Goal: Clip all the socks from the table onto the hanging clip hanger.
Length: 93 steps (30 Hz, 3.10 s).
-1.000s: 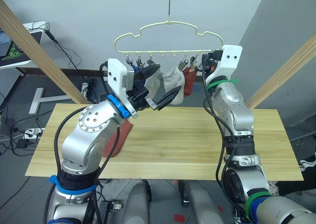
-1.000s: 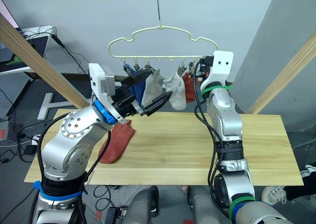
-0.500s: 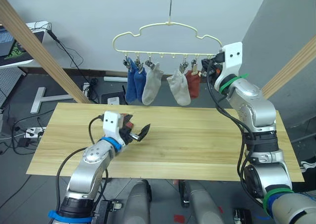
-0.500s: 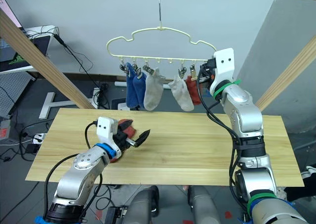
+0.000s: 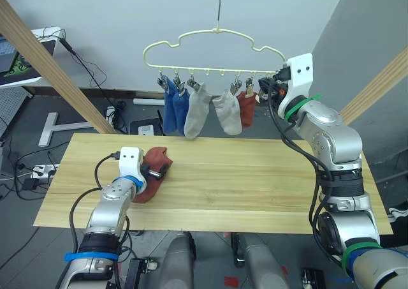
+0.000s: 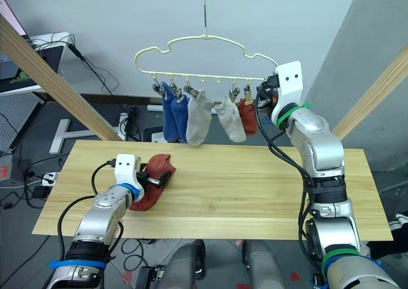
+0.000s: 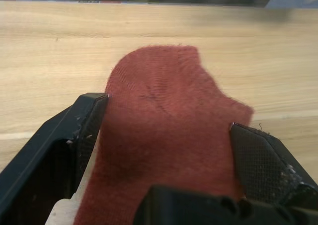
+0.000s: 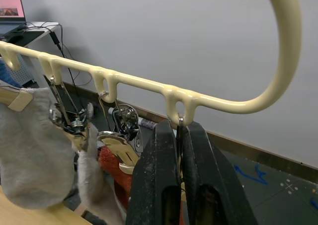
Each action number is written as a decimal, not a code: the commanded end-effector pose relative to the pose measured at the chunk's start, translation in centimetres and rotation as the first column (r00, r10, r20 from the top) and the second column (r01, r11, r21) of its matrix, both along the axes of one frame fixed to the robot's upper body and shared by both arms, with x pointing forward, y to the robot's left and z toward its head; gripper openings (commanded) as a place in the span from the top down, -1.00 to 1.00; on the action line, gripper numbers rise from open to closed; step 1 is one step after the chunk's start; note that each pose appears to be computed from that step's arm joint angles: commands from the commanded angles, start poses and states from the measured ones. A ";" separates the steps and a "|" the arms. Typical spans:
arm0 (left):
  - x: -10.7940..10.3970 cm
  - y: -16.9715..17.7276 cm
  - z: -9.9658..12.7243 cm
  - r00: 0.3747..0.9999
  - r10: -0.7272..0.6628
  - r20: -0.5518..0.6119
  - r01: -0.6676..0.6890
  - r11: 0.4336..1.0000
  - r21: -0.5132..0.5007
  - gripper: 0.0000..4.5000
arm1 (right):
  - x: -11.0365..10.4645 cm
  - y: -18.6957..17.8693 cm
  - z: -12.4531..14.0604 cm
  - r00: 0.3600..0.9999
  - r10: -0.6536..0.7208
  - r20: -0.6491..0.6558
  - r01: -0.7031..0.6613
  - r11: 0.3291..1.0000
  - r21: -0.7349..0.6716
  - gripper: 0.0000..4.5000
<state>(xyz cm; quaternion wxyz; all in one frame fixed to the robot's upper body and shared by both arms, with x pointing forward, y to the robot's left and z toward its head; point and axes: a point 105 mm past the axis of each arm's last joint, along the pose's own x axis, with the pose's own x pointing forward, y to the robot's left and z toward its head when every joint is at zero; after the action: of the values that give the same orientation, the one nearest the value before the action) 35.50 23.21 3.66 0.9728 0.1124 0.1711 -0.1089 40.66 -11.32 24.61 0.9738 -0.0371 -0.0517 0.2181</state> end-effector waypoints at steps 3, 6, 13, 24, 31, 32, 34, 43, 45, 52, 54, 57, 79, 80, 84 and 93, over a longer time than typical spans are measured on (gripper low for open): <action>-1.7 -0.3 -2.3 0.989 -0.074 -0.127 0.067 0.996 -0.063 -0.74 | -0.5 -0.5 1.4 0.999 -0.004 0.037 0.003 1.000 0.005 1.00; -1.6 -0.4 -1.9 0.989 -0.097 -0.111 0.092 0.995 -0.044 -0.39 | -0.5 -0.6 1.4 0.999 -0.003 0.036 0.003 1.000 0.004 1.00; -1.8 -2.8 -1.8 0.980 -0.182 -0.083 0.177 0.982 -0.070 0.05 | 0.0 -1.4 1.4 0.999 -0.028 -0.025 0.030 0.995 0.098 1.00; -1.6 -13.4 2.7 0.920 -0.376 0.109 0.392 0.878 -0.277 0.98 | 0.2 -3.3 2.0 0.971 0.015 -0.241 0.046 0.968 0.245 1.00; -1.8 -21.5 9.9 0.756 -0.534 0.378 0.637 0.733 -0.239 0.98 | -0.6 -3.5 2.5 0.895 0.130 -0.426 0.035 0.933 0.359 1.00; -1.6 -22.2 10.9 0.739 -0.536 0.408 0.649 0.728 -0.221 0.98 | -0.9 -3.4 2.5 0.881 0.149 -0.449 0.032 0.928 0.371 1.00; -1.4 -23.2 12.4 0.709 -0.543 0.450 0.672 0.715 -0.196 0.98 | -1.2 -3.4 2.3 0.862 0.160 -0.481 0.039 0.925 0.378 1.00; -1.0 -24.7 15.4 0.630 -0.547 0.552 0.696 0.713 -0.088 0.98 | -1.6 -3.1 2.3 0.837 0.176 -0.519 0.071 0.904 0.422 1.00; -0.6 -24.5 15.9 0.629 -0.526 0.573 0.681 0.728 -0.079 0.98 | -1.8 -3.0 2.2 0.830 0.179 -0.529 0.077 0.902 0.426 1.00; -0.2 -24.7 16.5 0.619 -0.510 0.597 0.671 0.739 -0.064 0.98 | -1.9 -2.8 2.0 0.821 0.188 -0.538 0.083 0.895 0.438 1.00; -0.2 -24.8 16.6 0.619 -0.510 0.598 0.670 0.739 -0.063 0.98 | -1.8 -2.8 2.0 0.820 0.195 -0.538 0.081 0.891 0.447 1.00; -0.4 -24.9 16.4 0.618 -0.511 0.598 0.673 0.736 -0.067 1.00 | -1.9 -2.7 2.2 0.821 0.221 -0.526 0.071 0.875 0.478 0.75; -0.8 -25.9 14.8 0.622 -0.562 0.544 0.725 0.676 -0.131 -0.32 | -4.5 -5.8 3.8 0.943 0.061 -0.327 0.010 0.977 0.213 -1.00; -0.8 -25.8 14.7 0.627 -0.562 0.539 0.723 0.678 -0.134 -0.46 | -4.8 -6.1 3.8 0.946 0.063 -0.318 -0.001 0.982 0.190 -1.00; -0.6 -24.0 13.8 0.654 -0.561 0.507 0.702 0.700 -0.132 -0.99 | -5.6 -6.4 3.2 0.954 0.074 -0.289 -0.045 0.993 0.106 -1.00; -4.0 -9.2 11.1 0.812 -0.516 0.271 0.540 0.842 -0.015 -0.99 | -7.4 -6.6 -1.3 0.969 0.188 -0.162 -0.230 0.927 -0.297 -1.00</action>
<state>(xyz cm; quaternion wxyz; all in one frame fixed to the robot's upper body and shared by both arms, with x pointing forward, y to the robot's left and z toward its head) 32.42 12.06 13.07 0.9191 0.1131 0.0096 -0.3772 34.20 -18.53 21.84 0.9401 -0.1316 0.0906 0.3010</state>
